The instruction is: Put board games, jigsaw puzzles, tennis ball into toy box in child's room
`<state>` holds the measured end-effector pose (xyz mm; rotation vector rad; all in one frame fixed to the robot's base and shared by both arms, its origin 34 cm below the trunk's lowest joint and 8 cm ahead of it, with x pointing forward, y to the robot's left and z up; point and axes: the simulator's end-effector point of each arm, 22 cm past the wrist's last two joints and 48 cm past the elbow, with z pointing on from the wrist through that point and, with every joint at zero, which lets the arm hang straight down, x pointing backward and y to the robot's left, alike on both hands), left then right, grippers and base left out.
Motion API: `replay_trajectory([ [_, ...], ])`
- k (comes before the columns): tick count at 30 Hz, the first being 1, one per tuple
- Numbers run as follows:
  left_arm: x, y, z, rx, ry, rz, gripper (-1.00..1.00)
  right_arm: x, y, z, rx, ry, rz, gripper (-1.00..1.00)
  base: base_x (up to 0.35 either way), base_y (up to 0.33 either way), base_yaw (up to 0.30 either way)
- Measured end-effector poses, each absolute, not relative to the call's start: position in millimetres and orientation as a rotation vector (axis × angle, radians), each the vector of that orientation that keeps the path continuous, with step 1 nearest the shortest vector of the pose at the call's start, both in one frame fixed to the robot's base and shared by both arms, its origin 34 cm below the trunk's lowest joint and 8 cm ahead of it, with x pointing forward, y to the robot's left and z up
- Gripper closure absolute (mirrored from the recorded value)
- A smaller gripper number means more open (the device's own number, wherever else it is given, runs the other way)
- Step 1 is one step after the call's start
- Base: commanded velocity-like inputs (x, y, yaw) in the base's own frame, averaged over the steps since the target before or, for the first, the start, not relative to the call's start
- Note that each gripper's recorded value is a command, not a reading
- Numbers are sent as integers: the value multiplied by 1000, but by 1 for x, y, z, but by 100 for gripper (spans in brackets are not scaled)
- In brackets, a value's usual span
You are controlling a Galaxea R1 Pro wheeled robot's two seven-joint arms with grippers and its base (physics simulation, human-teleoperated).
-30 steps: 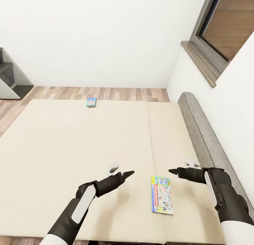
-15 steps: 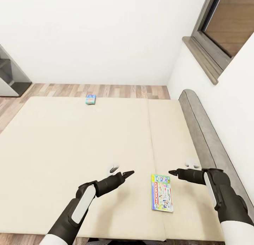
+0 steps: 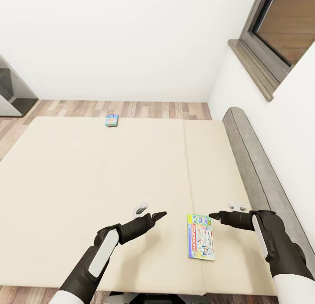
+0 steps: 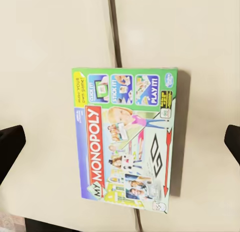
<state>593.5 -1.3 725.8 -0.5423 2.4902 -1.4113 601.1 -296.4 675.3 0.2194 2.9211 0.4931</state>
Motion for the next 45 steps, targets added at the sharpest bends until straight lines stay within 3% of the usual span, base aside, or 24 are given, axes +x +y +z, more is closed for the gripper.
replay_trajectory([
  [45, 603, -13, 743, -518, 2378, -1546, -100, 586, -296, 651, 239, 2967, 499, -100, 0, 0, 0],
])
